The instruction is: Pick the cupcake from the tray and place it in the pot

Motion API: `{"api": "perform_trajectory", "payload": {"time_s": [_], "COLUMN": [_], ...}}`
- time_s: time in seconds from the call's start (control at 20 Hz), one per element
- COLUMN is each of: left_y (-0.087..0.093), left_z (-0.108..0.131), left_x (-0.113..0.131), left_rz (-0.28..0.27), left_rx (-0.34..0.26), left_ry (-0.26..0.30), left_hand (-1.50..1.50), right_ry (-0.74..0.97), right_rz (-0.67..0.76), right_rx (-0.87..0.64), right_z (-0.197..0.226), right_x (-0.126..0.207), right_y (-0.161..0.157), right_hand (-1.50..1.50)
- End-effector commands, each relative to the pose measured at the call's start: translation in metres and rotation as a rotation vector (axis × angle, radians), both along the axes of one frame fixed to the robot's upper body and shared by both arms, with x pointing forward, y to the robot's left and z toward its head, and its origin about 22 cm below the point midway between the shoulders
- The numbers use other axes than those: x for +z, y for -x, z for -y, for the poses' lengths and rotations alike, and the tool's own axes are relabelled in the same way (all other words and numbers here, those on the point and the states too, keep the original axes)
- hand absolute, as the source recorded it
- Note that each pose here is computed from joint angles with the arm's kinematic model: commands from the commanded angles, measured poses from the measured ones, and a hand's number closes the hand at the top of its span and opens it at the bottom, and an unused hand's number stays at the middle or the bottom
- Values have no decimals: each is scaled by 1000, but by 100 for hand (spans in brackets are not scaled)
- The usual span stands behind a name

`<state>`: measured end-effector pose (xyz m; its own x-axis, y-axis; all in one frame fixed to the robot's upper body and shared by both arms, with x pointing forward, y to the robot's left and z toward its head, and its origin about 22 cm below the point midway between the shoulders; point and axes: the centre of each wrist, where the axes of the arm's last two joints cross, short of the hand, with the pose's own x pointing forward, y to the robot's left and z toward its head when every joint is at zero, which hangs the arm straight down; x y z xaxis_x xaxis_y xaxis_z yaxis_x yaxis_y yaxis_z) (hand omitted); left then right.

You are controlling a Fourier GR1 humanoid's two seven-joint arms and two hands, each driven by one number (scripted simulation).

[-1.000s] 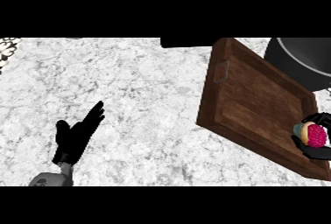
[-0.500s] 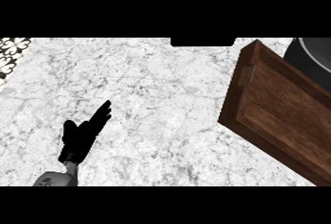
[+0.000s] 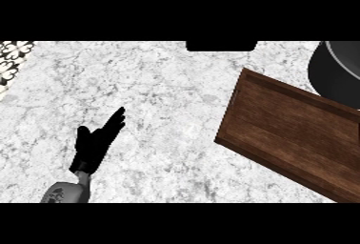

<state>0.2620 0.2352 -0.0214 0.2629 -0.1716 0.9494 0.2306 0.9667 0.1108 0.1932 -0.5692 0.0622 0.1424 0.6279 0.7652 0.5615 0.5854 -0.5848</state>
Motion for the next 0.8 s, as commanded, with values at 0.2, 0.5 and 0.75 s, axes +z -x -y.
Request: {"api": "perform_trajectory", "payload": {"time_s": [0.2,0.5,0.75], "left_y": [4,-8,-1], "left_z": [-19,-6,7], "left_x": [5,7,-8], "left_rz": [-1,3,24], "left_rx": [-6,-24,-41], "left_ry": [-11,-11,7], "left_hand": [0,0,0], "right_ry": [108,170,211], "right_rz": [-61,-204,-315], "right_rx": [-33,-15,-9], "right_z": [-25,-52,-63], "right_x": [82,95,118], "right_y": [-67,-119,-148], "right_hand": [150,150,150]}}
